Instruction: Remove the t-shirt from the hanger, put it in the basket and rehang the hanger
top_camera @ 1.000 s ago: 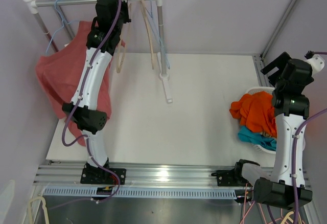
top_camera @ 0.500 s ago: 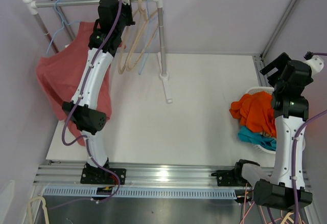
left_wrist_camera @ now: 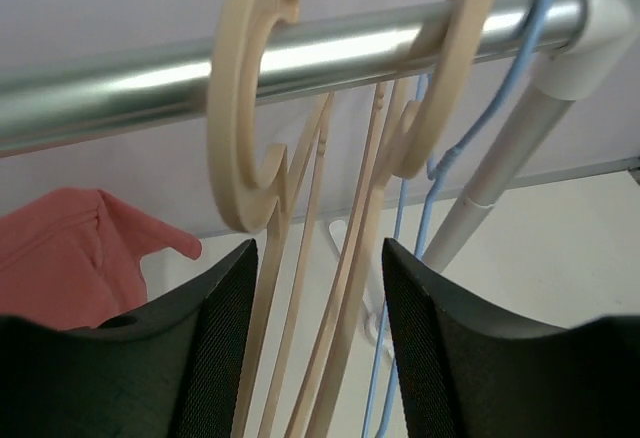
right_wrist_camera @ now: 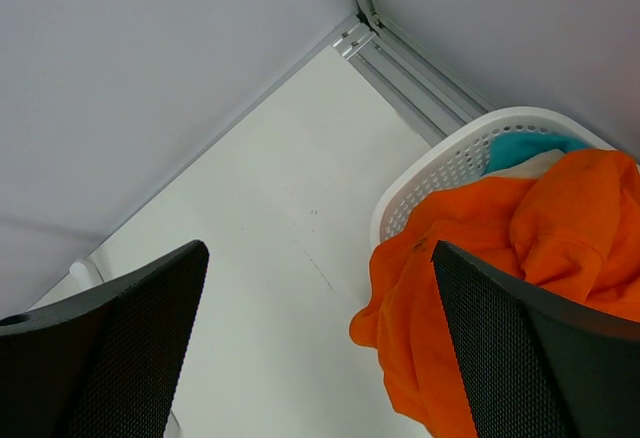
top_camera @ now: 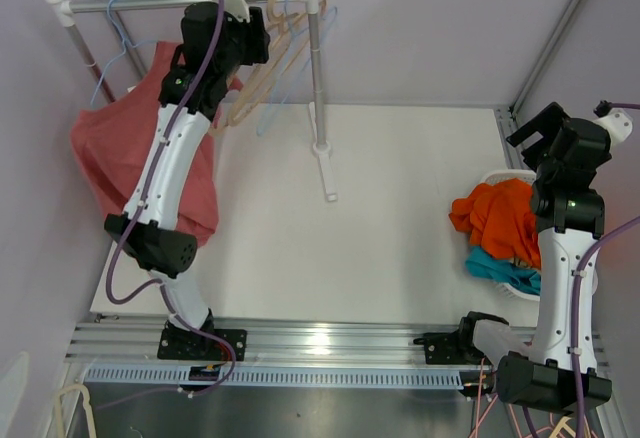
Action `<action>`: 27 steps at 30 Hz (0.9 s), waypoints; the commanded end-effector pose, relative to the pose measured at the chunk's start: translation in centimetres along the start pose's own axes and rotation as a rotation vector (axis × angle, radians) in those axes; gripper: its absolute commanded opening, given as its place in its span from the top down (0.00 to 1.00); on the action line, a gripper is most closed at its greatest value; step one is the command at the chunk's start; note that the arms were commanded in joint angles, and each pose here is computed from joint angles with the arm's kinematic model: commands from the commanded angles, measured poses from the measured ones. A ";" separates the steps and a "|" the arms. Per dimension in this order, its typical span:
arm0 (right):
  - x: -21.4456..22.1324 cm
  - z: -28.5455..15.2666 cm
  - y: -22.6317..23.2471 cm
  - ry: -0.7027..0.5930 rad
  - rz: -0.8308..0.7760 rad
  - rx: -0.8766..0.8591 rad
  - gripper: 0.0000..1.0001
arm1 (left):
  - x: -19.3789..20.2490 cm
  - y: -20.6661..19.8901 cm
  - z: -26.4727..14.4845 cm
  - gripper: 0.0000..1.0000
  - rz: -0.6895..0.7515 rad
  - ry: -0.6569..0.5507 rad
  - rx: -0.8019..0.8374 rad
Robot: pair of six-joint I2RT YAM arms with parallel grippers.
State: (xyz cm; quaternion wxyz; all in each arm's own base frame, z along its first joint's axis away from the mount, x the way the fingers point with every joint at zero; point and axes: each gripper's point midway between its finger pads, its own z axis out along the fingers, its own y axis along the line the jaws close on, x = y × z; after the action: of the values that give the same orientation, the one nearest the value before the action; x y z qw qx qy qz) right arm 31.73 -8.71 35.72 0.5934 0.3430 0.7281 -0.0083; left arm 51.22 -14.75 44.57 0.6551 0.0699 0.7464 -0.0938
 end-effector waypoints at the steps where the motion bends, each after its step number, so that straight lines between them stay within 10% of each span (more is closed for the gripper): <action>1: -1.3 -0.9 1.4 -0.039 0.029 -0.063 0.01 | -7.0 -0.7 -6.1 0.43 -0.028 -0.148 0.045; 7: -1.1 -1.0 2.0 -0.029 0.029 -0.087 0.01 | -7.4 0.6 -11.3 0.31 -0.056 -0.110 0.043; 11: -1.4 -1.1 3.0 -0.027 0.024 -0.126 0.01 | -7.7 3.7 -14.3 0.01 -0.143 -0.142 0.063; 27: -2.2 0.7 8.3 0.000 -0.007 -0.256 0.01 | -7.0 18.7 -15.0 0.00 -0.112 -0.131 -0.258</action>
State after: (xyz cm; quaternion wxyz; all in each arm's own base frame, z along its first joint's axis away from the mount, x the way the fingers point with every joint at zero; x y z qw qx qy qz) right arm 35.70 -4.34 37.97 0.6038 0.2806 0.7429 0.0696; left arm 40.84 5.29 51.57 0.6944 -0.0636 0.7149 -0.0520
